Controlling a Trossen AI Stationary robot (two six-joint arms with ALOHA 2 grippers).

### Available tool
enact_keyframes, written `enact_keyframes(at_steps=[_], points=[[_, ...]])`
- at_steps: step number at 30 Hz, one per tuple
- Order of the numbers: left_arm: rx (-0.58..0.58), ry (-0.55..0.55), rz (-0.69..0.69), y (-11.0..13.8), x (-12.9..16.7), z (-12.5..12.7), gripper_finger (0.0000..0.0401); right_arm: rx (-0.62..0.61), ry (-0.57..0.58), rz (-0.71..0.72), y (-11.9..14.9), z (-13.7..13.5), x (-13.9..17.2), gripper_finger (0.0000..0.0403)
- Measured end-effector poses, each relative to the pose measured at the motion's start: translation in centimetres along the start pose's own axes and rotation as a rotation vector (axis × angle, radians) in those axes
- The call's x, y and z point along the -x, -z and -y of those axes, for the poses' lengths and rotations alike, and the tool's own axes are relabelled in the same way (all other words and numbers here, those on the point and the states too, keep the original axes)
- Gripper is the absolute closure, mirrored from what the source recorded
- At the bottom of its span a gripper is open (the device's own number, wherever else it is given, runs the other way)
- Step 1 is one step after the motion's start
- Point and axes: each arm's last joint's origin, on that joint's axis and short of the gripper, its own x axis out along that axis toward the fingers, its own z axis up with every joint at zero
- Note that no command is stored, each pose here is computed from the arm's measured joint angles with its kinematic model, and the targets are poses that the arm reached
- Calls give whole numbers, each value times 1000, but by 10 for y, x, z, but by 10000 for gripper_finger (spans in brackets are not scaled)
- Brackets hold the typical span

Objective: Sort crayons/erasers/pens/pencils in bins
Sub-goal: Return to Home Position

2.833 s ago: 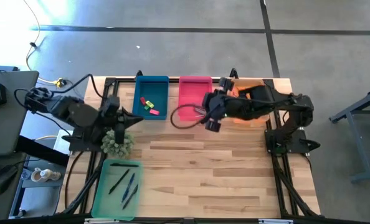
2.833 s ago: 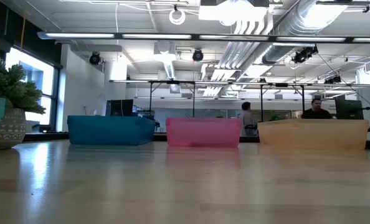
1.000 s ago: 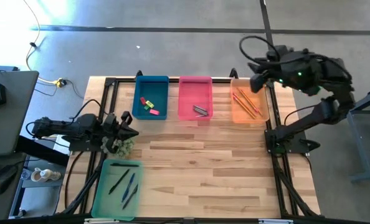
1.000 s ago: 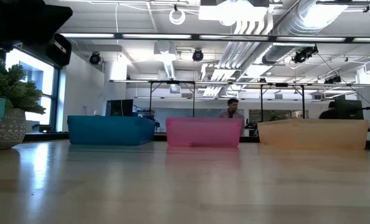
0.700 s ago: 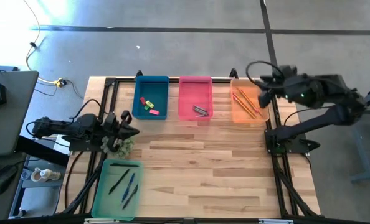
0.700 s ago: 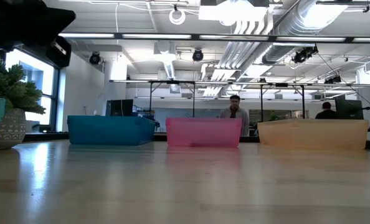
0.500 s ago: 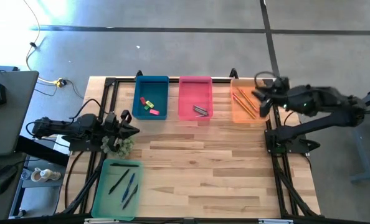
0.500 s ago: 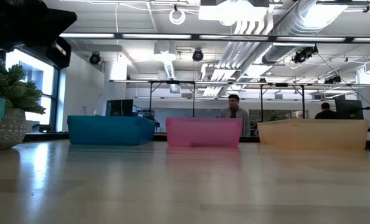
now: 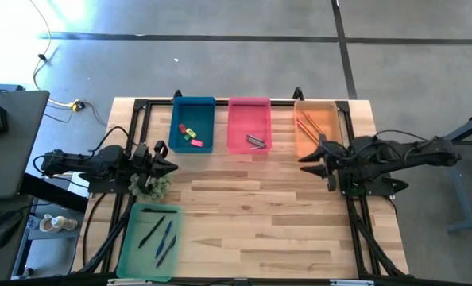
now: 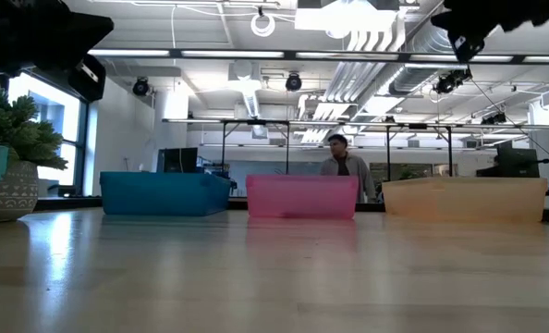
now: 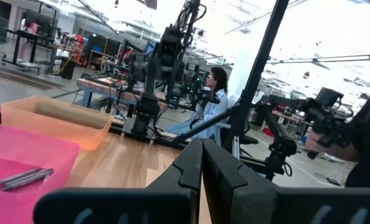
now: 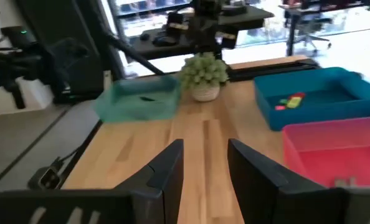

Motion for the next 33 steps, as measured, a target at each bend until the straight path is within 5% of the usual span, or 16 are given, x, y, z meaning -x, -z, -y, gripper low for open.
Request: enact_keyframes(at_steps=[15, 33], points=[[0, 0, 0, 0, 0, 0, 400, -35, -71, 161, 77, 10, -1, 286], [0, 0, 1, 0, 0, 0, 401, -92, -25, 166, 110, 17, -4, 286]])
